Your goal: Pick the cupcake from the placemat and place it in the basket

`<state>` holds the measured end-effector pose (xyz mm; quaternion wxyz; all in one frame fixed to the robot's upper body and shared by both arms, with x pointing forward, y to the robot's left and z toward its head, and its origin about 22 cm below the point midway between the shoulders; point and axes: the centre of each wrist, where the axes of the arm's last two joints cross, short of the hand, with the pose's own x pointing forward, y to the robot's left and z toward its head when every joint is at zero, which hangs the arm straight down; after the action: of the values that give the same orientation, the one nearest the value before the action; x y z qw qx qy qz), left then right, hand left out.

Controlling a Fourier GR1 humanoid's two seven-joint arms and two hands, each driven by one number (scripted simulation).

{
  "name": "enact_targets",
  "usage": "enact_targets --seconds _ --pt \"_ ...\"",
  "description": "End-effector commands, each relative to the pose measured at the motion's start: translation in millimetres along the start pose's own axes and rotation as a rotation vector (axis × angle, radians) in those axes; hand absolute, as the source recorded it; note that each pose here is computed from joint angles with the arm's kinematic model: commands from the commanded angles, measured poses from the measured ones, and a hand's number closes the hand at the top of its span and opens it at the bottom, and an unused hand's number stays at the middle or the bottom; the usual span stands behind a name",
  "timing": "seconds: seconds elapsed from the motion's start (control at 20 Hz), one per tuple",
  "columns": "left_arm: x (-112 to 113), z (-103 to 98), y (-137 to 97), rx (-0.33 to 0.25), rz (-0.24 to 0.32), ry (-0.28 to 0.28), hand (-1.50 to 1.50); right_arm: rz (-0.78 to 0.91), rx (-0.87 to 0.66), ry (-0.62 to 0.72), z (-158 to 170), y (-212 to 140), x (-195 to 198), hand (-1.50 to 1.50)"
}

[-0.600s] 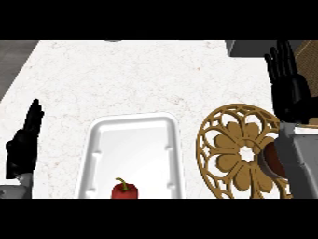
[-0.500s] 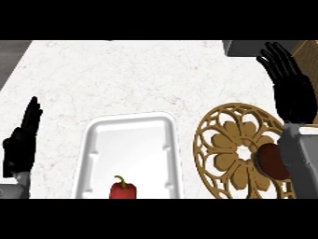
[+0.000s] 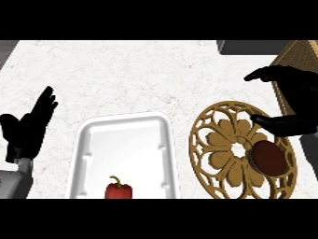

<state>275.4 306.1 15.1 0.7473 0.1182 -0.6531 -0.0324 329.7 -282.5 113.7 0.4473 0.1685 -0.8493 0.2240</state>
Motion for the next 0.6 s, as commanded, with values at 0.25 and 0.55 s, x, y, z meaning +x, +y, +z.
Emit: enact_targets --seconds 0.25,0.55 --pt "29.0 -16.5 7.2 -0.047 0.054 0.064 0.0 0.098 0.05 0.046 11.1 52.8 58.2 -1.5" --pt "27.4 -12.5 21.5 -0.036 0.033 0.05 0.0 0.438 0.176 0.348 -13.3 0.7 129.7 -1.5"
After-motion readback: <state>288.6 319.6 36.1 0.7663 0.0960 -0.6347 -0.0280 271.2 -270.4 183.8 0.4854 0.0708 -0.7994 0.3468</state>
